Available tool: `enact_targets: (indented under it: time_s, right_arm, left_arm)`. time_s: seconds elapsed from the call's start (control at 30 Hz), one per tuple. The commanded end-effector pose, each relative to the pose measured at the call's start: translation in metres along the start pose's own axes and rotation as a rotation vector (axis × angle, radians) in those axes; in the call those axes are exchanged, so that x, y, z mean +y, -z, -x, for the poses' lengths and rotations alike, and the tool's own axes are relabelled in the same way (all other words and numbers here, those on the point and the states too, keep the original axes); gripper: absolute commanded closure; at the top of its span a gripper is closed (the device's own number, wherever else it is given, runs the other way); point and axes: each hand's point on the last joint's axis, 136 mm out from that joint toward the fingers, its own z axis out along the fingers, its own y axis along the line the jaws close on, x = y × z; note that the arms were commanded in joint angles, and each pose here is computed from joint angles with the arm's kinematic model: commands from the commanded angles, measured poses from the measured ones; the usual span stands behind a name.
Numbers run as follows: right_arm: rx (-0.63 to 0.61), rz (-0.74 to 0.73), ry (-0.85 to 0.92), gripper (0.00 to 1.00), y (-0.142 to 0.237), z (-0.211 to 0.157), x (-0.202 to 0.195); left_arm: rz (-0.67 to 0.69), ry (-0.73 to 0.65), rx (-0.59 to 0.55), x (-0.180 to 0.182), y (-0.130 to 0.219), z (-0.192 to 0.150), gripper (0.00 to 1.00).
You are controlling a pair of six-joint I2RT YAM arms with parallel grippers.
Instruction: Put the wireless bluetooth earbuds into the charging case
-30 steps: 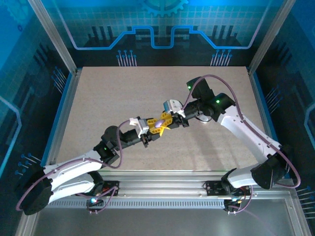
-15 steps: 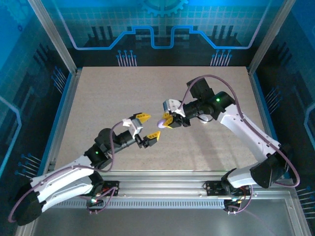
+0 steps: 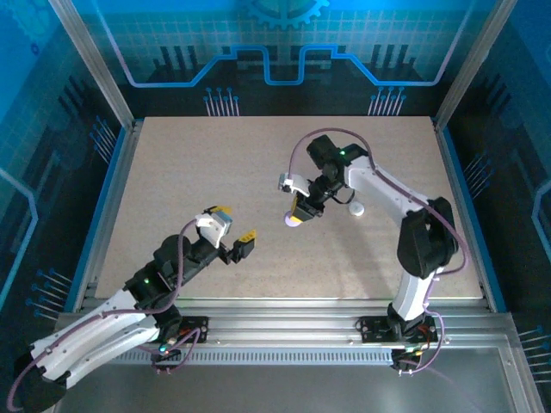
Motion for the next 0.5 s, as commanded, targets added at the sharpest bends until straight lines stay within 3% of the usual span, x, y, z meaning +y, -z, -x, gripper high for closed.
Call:
enact_targets:
  time_s: [0.0,0.47]
  right_arm:
    - [0.058,0.031,-0.173,0.86,-0.004,-0.017,-0.019]
    - [0.154,0.056,-0.479,0.86,-0.03,-0.062,-0.086]
  left_arm:
    - [0.068,0.01,0.079,0.012,-0.002,-0.017,0.14]
    - [0.078,0.011,0.128,0.013,-0.01,-0.028,0.14]
